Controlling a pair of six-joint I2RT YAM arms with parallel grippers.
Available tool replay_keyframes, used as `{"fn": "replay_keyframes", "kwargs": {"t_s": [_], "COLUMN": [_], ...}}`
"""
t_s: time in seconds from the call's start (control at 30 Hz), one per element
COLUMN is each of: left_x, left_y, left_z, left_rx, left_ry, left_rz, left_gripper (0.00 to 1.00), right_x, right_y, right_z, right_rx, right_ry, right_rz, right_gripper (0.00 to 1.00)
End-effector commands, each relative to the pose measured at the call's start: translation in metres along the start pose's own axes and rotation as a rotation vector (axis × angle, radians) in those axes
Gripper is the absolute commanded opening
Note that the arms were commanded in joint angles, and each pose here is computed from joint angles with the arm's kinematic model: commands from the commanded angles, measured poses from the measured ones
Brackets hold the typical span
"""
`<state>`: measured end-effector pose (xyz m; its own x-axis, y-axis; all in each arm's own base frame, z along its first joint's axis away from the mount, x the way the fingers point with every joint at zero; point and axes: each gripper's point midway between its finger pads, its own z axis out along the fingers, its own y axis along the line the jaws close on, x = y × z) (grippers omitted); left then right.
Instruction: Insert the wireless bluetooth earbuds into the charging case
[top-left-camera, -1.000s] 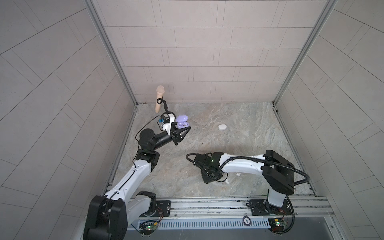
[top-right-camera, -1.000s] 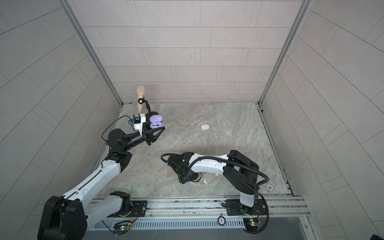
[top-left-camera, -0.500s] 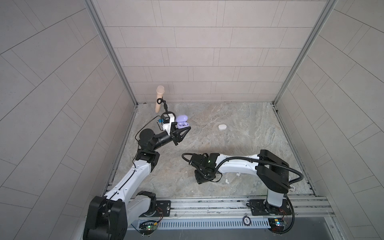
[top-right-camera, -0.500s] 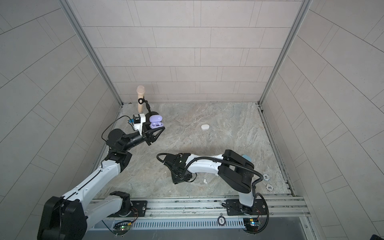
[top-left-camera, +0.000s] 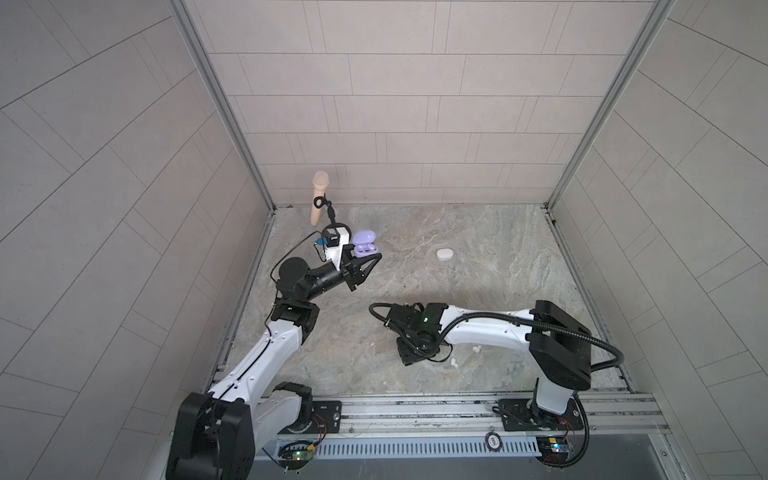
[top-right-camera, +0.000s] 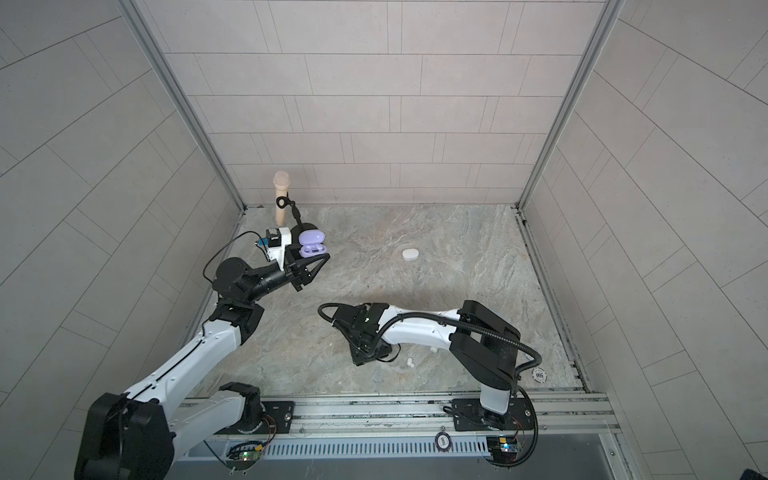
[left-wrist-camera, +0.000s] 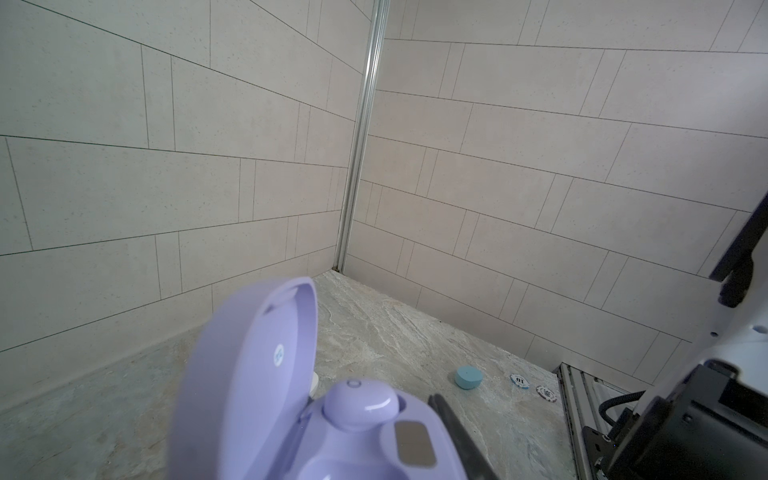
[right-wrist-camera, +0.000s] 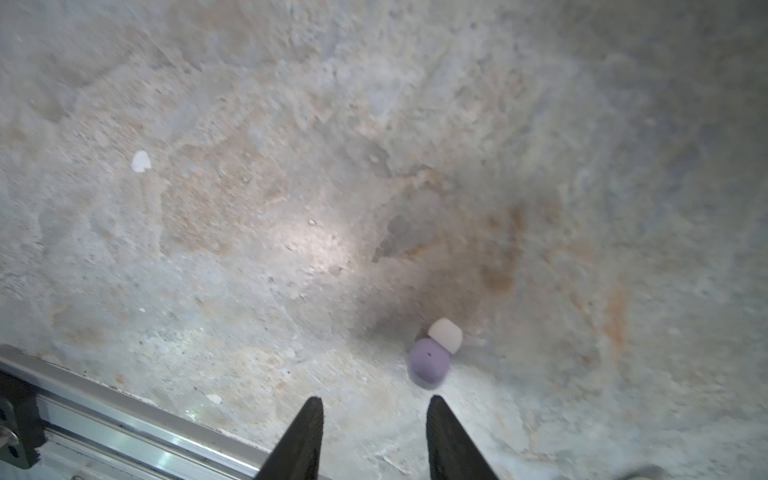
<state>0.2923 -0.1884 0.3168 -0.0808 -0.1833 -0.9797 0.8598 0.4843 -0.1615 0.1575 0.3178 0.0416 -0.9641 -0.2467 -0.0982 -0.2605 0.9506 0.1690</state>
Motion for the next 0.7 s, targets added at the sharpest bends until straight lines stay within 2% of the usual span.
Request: {"fn": "replay_keyframes", "kwargs": {"t_s": [0.0,0.5,0.67], "left_x": [-0.009,-0.009,-0.009], "left_y": [-0.007,-0.008,-0.009], "left_z": [-0.002,-0.003,-0.003], "left_rx": [0.016,0.013,0.013], "left_ry": [-0.027,-0.027,-0.026], "left_rz": [0.045,0.048,0.05], "left_gripper": [0.0,0.0,0.0], "right_x": [0.004,-0.015,-0.036], "right_y": [-0.011,0.03,0.056], "right_z": [0.002,0.021,0.011], "right_rx": [0.033,-0.082,-0.194], "right_ry": [-0.003,0.002,-0.07], "right_rz": [0.016,0.04,0.062], "right_gripper": [0.47,0.5,0.5]}}
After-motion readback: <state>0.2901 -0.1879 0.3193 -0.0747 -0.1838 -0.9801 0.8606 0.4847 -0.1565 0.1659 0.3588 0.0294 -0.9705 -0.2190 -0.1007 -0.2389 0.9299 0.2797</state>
